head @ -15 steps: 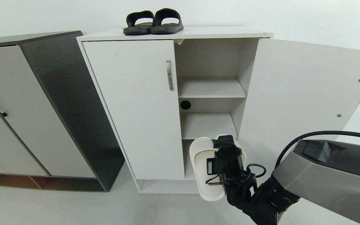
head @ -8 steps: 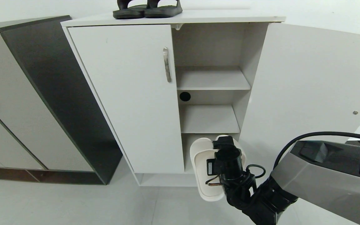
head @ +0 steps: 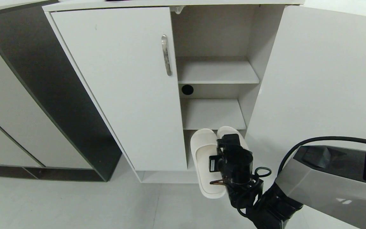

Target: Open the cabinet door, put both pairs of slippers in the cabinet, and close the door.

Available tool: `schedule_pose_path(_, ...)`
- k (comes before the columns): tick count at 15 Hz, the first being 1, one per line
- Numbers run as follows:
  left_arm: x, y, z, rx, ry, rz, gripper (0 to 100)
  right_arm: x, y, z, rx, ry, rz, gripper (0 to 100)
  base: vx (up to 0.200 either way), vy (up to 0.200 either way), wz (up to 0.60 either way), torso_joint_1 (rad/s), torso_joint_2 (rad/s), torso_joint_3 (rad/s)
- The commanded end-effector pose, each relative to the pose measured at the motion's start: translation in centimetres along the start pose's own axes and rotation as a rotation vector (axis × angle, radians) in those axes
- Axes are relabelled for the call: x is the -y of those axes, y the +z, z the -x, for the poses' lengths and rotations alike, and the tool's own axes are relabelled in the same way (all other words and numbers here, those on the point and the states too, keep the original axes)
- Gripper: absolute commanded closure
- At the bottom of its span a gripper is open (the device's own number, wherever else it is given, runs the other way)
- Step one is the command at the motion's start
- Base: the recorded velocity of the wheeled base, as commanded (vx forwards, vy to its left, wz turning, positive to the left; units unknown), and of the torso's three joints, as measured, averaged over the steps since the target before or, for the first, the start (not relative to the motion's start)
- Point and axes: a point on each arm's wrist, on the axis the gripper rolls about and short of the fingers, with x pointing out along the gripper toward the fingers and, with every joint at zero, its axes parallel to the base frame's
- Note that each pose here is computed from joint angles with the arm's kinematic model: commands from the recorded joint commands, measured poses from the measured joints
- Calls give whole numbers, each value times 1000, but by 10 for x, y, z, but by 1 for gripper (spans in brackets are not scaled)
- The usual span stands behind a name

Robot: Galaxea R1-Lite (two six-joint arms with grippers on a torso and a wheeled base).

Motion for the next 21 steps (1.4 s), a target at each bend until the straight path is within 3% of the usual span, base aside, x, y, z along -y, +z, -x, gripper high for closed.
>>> schedule_pose_path(1,0,0,0,-1,0,0,100,2,-1,5,11,4,27,100,0,0,0,0,0,0)
schedule_pose_path(7,0,0,0,-2,3,0,100,2,-13,1,-7,-13,43,100,0,0,0,0,0,0)
schedule_pose_path(21,0,0,0,-2,3,3,100,3,-14,-4,-1,-23,38,100,186,0,0,1,1,2)
